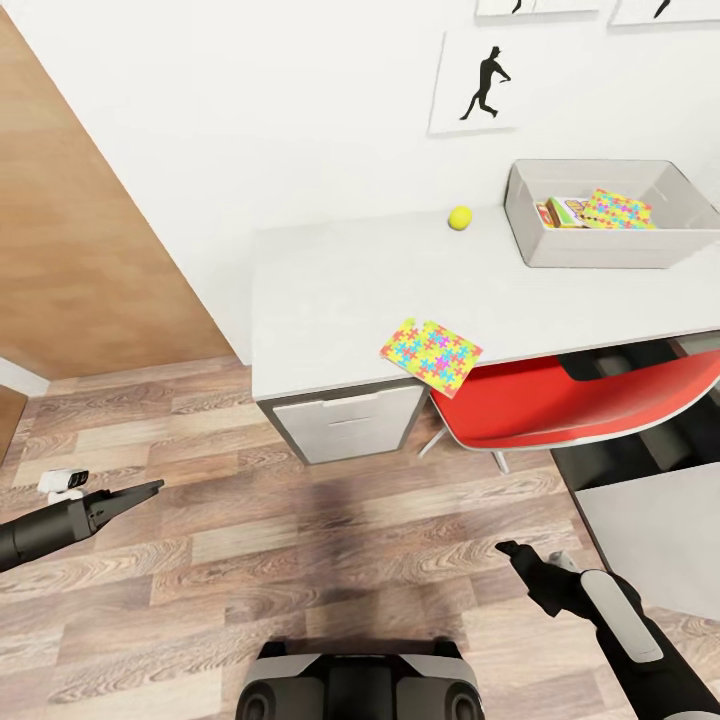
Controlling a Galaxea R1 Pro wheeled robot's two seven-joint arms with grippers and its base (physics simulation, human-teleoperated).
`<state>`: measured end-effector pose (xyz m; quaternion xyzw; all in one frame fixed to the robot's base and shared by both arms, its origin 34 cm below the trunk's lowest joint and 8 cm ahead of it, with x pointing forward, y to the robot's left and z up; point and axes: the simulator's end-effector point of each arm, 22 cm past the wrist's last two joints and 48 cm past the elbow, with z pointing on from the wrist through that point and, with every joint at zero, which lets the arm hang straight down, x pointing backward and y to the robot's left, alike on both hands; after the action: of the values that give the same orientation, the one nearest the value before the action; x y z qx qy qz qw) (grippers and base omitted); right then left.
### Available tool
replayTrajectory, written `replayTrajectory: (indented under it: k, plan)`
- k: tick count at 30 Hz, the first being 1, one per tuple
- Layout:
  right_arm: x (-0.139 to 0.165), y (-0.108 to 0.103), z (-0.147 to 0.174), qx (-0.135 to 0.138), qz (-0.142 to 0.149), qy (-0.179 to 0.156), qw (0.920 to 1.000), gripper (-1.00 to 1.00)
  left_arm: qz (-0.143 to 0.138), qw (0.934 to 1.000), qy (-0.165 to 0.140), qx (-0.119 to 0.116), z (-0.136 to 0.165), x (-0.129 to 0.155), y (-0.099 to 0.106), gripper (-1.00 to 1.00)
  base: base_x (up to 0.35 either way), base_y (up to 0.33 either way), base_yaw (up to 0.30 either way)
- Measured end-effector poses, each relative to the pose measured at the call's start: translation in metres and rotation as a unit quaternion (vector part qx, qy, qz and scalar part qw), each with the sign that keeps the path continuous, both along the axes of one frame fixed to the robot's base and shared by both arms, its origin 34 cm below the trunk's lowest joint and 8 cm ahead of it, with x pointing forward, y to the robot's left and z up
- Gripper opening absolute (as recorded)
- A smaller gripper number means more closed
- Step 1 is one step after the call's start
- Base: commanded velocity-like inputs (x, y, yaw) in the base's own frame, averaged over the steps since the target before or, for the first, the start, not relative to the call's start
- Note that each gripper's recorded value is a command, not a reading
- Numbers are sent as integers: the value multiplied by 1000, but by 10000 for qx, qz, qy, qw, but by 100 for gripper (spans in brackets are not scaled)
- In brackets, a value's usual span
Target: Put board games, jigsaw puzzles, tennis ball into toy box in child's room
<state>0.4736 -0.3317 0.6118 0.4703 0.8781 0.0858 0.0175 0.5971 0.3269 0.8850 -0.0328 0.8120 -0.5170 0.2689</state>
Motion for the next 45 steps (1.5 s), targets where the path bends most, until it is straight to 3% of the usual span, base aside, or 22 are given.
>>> replayTrajectory:
  k: [26, 34, 41, 45]
  plan:
    - [8, -11, 6, -40, -217, -114, 9997, 100, 1, 10000, -62, -1, 6, 1, 0, 100, -3, 1, -28]
    - [-4, -14, 3, -41, -294, 13, 9996, 100, 6, 9999, -117, -8, 12, 3, 0, 100, -119, 138, -84]
    - [9, -7, 7, 189, -370, -348, 9985, 100, 8, 9998, -179, -8, 18, 4, 0, 100, -18, 30, -110]
    - [10, -9, 7, 162, -440, -416, 9980, 100, 10, 9998, -212, -7, 21, 5, 0, 100, 50, 3, -113]
